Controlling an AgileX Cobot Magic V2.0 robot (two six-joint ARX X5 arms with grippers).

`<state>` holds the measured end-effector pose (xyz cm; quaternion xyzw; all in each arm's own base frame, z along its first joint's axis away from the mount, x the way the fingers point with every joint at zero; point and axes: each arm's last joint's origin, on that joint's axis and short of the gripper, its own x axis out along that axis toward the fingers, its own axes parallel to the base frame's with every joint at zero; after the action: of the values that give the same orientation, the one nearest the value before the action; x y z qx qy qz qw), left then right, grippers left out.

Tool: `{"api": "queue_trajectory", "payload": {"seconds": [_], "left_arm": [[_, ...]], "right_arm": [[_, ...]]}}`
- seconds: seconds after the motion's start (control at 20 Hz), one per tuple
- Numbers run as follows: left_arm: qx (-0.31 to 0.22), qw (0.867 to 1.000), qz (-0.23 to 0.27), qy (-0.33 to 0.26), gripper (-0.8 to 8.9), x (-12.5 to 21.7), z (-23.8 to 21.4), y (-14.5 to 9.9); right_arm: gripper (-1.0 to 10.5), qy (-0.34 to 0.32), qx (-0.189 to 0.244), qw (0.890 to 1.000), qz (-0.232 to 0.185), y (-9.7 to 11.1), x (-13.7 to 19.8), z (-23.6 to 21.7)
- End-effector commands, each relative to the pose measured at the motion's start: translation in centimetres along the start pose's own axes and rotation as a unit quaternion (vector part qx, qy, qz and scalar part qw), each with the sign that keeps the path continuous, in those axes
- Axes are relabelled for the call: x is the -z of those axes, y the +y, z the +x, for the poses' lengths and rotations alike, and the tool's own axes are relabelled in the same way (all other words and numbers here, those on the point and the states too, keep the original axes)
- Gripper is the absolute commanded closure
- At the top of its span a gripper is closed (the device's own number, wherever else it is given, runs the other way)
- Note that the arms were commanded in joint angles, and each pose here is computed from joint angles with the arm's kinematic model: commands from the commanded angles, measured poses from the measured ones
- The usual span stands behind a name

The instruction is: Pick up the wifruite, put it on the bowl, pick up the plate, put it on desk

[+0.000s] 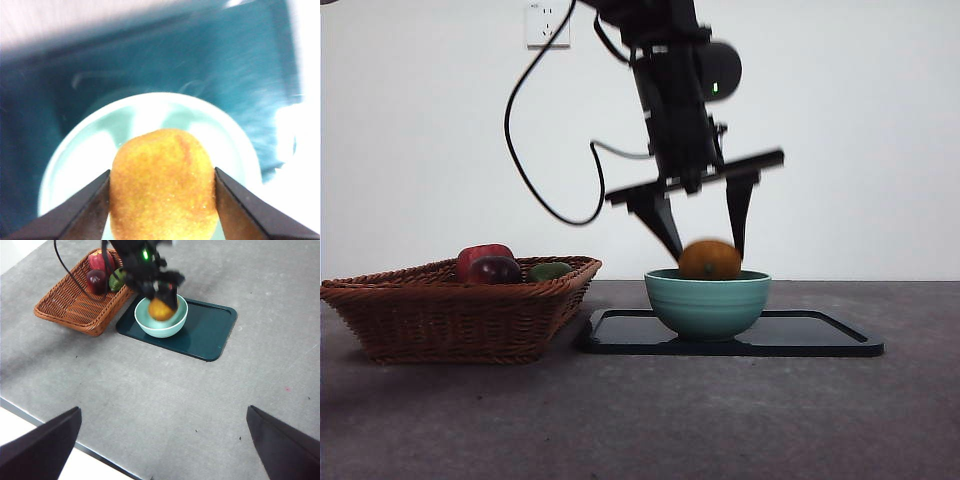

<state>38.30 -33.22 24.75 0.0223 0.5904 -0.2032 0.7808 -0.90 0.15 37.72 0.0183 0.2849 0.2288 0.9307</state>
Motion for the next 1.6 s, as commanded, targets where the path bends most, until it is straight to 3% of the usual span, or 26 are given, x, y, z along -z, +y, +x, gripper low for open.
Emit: {"api": "queue_trajectory", "payload": {"seconds": [0.05,0.55,0.85,1.05,1.25,1.45,1.6], "left_arm": [[0.003,0.999,0.035,-0.011,5.78,-0.2,-1.3,-0.6],[0.018,0.992,0.109,-0.063,5.79,1.0,-10.0,-1.8],[0.011,0.99,0.133,-0.052,6.05,4.7,-15.9,-1.9],[-0.069,0.99,0.122,-0.023,6.0,8.7,-18.1,0.8],[-0.137,0.989,0.06,0.01,6.0,11.8,-18.4,5.2],[-0.194,0.979,0.003,0.063,6.0,13.1,-16.2,9.8],[-0.191,0.981,-0.027,0.017,6.0,12.0,-14.0,12.0]], "right_arm": [[3.7,0.032,0.001,0.999,0.003,0.0,0.6,-0.2],[3.7,0.032,0.001,0.999,0.007,0.0,0.6,-0.2],[3.7,0.032,0.001,0.999,0.008,0.0,0.6,-0.2],[3.7,0.032,0.001,0.999,0.008,0.0,0.6,-0.2],[3.7,0.032,0.001,0.999,0.008,0.0,0.6,-0.2],[3.7,0.032,0.001,0.999,0.012,0.0,0.6,-0.2],[3.7,0.032,0.001,0.999,0.016,0.0,0.6,-0.2]]}}
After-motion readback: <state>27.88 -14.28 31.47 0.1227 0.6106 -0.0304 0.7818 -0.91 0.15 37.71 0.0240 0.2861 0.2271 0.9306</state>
